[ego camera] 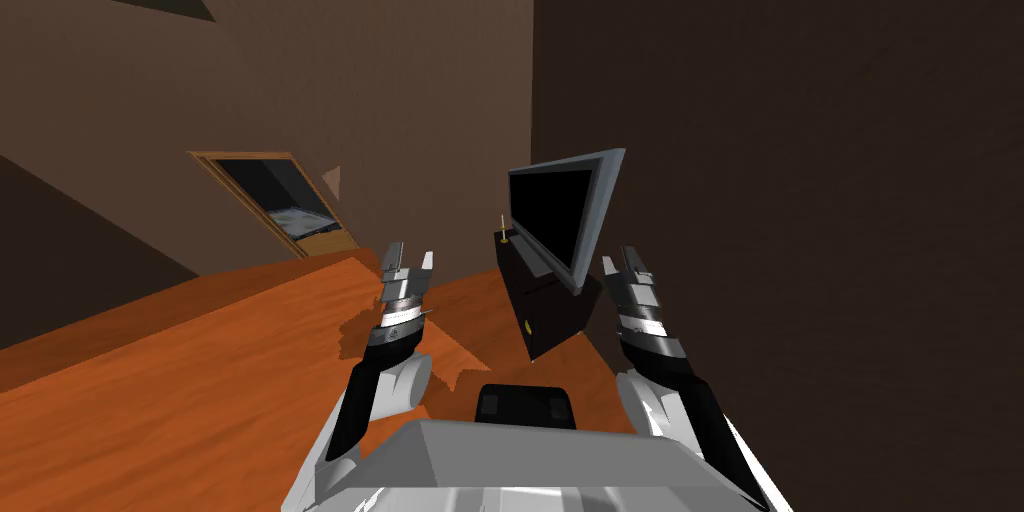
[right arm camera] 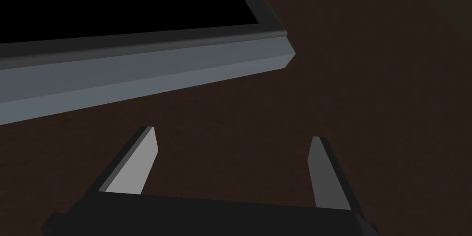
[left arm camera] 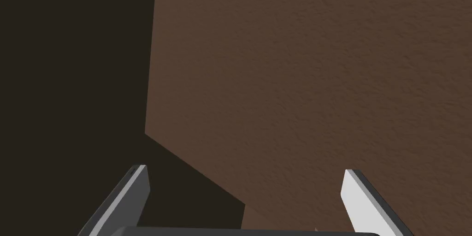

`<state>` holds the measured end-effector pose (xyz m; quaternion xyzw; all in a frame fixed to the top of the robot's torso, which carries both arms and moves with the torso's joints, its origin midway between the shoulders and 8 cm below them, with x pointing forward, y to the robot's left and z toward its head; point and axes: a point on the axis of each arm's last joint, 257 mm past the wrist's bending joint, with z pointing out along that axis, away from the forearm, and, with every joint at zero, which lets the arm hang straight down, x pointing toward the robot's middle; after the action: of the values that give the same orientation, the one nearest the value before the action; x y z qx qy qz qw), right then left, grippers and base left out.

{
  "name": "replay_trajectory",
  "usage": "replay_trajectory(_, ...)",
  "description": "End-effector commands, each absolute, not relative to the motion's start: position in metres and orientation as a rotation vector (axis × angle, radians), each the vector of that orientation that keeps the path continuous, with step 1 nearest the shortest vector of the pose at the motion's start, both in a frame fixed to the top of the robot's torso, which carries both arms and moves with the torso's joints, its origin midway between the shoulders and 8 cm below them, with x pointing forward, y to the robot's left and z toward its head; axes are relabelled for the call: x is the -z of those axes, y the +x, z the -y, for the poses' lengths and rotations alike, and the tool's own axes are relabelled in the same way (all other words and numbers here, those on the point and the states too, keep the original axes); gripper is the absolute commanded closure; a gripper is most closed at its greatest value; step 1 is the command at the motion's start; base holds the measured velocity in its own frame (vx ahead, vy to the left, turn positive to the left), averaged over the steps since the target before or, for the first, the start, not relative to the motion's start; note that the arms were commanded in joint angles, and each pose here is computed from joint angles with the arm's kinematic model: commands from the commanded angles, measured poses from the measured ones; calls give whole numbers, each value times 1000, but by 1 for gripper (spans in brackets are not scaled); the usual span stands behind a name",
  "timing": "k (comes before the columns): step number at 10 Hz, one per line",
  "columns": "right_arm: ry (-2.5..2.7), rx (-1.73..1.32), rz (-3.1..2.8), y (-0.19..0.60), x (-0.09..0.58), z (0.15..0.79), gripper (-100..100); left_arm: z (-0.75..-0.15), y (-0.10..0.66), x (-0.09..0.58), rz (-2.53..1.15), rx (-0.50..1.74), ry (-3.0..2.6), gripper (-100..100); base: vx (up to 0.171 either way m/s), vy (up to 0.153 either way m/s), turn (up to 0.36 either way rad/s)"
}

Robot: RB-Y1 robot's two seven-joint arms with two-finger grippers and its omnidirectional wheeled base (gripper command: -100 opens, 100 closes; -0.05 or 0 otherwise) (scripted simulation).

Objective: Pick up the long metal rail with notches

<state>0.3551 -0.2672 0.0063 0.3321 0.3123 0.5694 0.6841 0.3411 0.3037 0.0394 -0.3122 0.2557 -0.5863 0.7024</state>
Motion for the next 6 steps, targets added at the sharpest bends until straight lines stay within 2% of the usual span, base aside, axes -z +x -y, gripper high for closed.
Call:
replay_trajectory(1,733,-1262,-788,361,11,257,-100,-304,341,-39,-569,1305,-695,0,-16,16,129)
replay_trajectory(6,717,-1197,-1059,371,79,234,-100,-304,341,-39,-569,1305,-695,0,-36,24,128)
